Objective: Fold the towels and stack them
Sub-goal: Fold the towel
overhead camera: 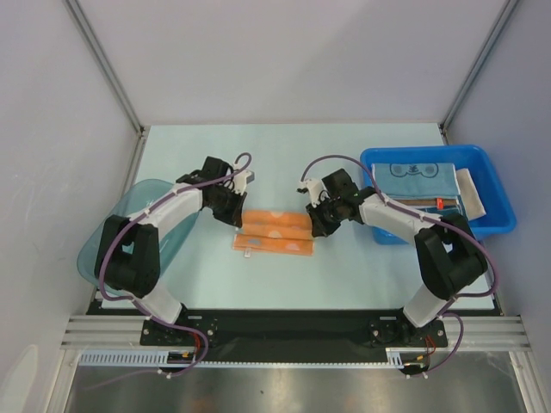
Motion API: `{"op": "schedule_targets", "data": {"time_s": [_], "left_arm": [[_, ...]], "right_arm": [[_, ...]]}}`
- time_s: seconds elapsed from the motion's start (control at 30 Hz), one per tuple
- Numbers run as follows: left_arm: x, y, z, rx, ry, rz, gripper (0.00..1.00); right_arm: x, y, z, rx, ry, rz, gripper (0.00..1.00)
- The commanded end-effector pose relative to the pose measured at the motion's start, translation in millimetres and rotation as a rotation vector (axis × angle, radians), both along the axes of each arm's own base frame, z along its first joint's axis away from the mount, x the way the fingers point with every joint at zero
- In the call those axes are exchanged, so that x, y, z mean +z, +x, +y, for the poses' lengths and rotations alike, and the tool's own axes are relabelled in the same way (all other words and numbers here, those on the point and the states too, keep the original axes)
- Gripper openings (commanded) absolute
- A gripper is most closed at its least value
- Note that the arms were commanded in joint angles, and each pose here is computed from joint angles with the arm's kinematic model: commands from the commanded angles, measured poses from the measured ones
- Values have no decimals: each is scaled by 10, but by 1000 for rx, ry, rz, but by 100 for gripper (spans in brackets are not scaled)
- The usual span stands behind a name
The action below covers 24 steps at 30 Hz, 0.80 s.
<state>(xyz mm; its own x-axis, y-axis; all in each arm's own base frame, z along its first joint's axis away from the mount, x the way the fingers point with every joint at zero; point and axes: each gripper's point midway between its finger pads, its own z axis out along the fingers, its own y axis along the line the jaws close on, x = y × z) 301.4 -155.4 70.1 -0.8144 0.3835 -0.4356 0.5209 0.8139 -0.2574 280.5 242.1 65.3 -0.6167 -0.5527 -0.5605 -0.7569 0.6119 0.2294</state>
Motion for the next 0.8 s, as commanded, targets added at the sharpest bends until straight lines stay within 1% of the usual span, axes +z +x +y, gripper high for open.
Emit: {"op": "schedule_targets", "data": {"time_s": [0.0,0.17,0.37,0.5,0.57,0.6,0.63,0.7,0.73,0.77], "left_arm": [[-34,-34,35,38,33,13,0],[-54,-68,116,65,73,17,0],[-80,-145,186,82,101,33,0],[-52,-166,181,88,89,28,0],[-62,-182,191,90,93,27,4],[-80,-196,209,96,100,28,11],[-96,-210,206,94,100,32,11],[-110,-246,174,87,91,43,12],[-105,-258,165,84,89,44,14],[-93,-283,157,84,90,50,20]], "right_arm": [[158,46,58,-25,34,-54,0],[182,2,54,-40,43,-46,0],[102,-99,58,-43,39,-15,0],[66,-144,46,-59,35,-3,0],[38,-180,67,-54,44,8,0],[7,-200,75,-58,38,17,0],[-15,-229,88,-52,37,25,0],[-45,-277,74,-52,26,45,5],[-57,-295,60,-55,18,56,15],[-29,-284,56,-60,16,52,16]]}}
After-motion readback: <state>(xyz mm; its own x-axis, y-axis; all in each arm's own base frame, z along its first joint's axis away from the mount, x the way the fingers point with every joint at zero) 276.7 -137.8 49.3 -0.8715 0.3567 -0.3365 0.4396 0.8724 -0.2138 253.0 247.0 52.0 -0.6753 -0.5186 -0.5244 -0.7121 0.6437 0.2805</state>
